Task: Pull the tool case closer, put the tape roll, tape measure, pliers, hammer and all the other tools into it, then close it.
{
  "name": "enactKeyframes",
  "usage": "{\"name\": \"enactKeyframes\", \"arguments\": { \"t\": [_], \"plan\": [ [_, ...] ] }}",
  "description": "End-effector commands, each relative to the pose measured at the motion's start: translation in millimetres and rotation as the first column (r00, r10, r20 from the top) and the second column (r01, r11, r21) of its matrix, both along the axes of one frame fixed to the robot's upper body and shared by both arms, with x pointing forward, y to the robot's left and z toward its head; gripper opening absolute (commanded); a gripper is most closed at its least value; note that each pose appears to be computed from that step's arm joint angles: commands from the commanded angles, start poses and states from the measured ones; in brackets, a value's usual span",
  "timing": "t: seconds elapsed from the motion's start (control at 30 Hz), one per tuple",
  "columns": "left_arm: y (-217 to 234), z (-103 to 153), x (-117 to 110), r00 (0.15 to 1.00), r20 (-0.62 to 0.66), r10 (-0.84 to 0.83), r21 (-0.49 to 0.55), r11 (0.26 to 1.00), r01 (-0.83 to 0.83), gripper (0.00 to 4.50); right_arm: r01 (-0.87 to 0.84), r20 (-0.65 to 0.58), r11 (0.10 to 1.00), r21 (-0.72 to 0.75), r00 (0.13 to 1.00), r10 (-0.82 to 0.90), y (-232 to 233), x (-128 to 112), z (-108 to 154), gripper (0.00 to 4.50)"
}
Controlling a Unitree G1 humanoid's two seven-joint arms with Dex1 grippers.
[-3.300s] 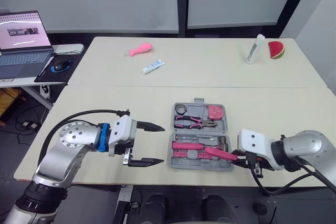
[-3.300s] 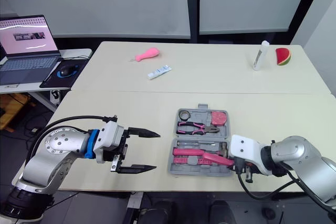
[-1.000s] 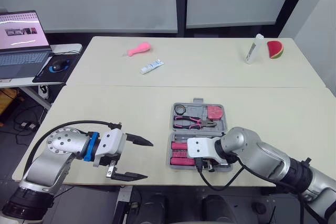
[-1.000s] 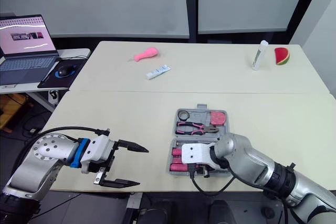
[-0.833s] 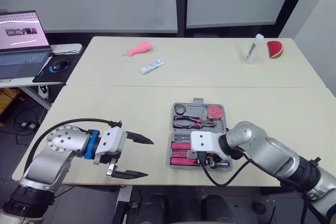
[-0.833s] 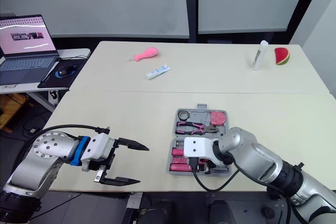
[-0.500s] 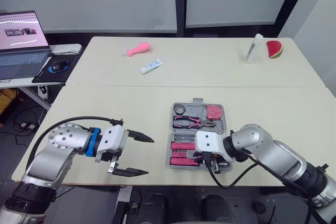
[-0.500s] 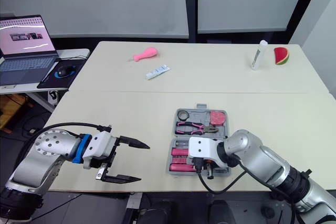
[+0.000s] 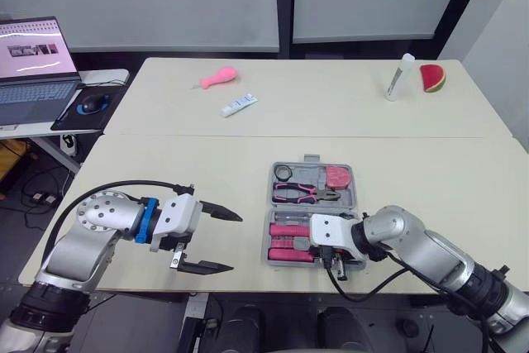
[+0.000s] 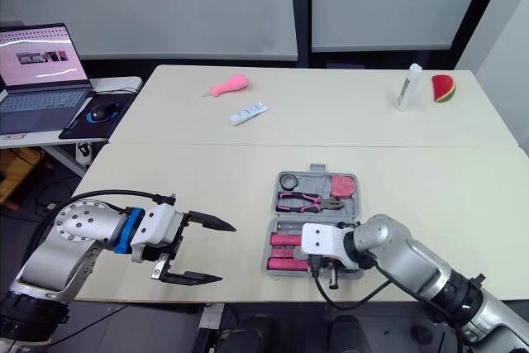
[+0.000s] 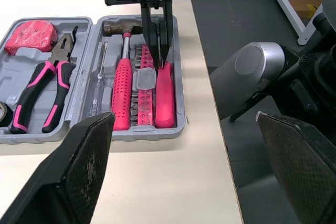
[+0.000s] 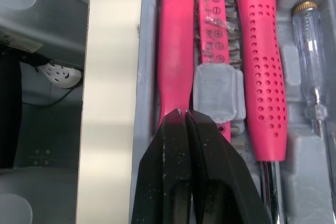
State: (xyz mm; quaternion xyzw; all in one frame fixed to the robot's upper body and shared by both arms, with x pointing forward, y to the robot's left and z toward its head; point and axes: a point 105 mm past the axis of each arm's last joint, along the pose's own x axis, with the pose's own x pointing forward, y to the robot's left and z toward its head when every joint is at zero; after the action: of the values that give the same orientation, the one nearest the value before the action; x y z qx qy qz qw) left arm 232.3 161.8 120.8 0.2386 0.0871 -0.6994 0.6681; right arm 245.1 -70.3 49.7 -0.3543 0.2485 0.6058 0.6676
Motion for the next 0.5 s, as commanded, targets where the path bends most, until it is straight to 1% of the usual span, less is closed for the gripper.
{"name": "enactKeyframes", "arguments": {
  "t": [0.03,0.17,0.3,0.33,0.37,0.43,0.5],
  "plan": [
    [0,3,0,1.000,0.016,-0.011,0.006,1.000,0.011,4.50,-0.006,-0.007,1.000,-0.019,1.000,0.006,-3,-2,-8,0.04],
    [0,2,0,1.000,0.017,-0.007,0.005,1.000,0.007,4.50,0.001,0.003,1.000,-0.016,1.000,-0.001,-4,2,-7,0.04],
    [0,2,1,1.000,0.018,-0.003,0.004,1.000,0.003,4.50,-0.009,0.015,1.000,0.007,1.000,0.009,-5,4,5,0.04],
    [0,2,2,1.000,0.019,0.003,0.001,1.000,-0.003,4.50,0.002,0.019,0.999,0.033,1.000,-0.002,-4,7,13,0.04],
    [1,3,7,0.999,0.019,0.031,-0.005,0.999,-0.031,4.50,0.021,0.035,0.997,0.081,0.999,-0.024,-5,14,30,0.04],
    [3,5,15,0.997,0.018,0.074,-0.014,0.997,-0.074,4.50,0.053,0.059,0.989,0.138,0.996,-0.062,-9,22,51,0.04],
    [7,1,29,0.991,0.028,0.131,0.001,0.991,-0.131,4.50,0.120,0.103,0.984,0.132,0.986,-0.134,-33,35,63,0.04]
  ]
}}
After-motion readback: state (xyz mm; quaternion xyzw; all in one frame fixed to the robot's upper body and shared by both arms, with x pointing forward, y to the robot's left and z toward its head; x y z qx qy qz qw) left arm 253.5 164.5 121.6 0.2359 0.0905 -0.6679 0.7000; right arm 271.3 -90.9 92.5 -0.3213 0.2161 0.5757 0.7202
